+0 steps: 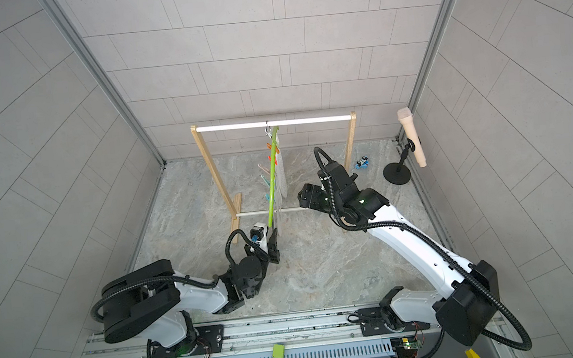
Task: Take the shoe insoles off the hanger
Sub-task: Remove the insole from the hanger.
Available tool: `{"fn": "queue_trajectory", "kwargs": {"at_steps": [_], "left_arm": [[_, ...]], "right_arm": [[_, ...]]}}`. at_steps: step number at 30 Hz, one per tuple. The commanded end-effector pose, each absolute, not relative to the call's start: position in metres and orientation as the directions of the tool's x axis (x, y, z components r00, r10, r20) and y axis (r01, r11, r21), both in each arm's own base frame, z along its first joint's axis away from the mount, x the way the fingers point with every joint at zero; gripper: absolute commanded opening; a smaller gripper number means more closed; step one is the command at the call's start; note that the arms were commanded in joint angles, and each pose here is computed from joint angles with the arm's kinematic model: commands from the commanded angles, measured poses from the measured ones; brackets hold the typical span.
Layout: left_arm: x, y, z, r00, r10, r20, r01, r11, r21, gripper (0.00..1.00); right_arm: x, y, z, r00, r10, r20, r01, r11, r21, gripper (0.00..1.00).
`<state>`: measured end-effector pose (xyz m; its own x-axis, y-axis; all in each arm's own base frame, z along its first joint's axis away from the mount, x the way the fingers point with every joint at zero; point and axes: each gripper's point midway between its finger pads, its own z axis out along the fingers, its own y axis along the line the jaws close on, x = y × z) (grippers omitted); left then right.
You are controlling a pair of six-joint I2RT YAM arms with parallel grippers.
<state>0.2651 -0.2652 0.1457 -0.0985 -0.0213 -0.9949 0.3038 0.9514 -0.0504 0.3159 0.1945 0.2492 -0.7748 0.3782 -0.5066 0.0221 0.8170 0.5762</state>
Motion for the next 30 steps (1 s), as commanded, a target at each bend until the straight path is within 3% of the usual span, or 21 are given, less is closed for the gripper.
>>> {"fn": "queue_trajectory", "kwargs": {"at_steps": [1, 5, 10, 20, 30], "left_arm": [[0.271, -0.254, 0.165, -0.056, -0.043, -0.997, 0.245, 0.968, -0.056, 0.29], [0.274, -0.239, 0.172, -0.045, -0.009, -0.999, 0.2, 0.98, -0.018, 0.21], [0.279, -0.224, 0.178, -0.042, 0.047, -0.998, 0.166, 0.985, 0.039, 0.0], [0.282, -0.209, 0.183, -0.044, 0.187, -0.981, 0.163, 0.971, 0.177, 0.0], [0.287, -0.195, 0.196, -0.017, 0.282, -0.959, 0.092, 0.956, 0.279, 0.0]], "right_arm": [[0.317, 0.201, 0.262, -0.774, 0.403, -0.488, 0.022, 0.788, 0.615, 0.83], [0.319, 0.205, 0.268, -0.773, 0.413, -0.482, 0.018, 0.774, 0.633, 0.83], [0.319, 0.208, 0.273, -0.772, 0.42, -0.477, 0.012, 0.76, 0.649, 0.83], [0.317, 0.213, 0.274, -0.788, 0.448, -0.421, 0.041, 0.722, 0.691, 0.82], [0.308, 0.225, 0.29, -0.779, 0.575, -0.251, 0.182, 0.589, 0.787, 0.68]]}}
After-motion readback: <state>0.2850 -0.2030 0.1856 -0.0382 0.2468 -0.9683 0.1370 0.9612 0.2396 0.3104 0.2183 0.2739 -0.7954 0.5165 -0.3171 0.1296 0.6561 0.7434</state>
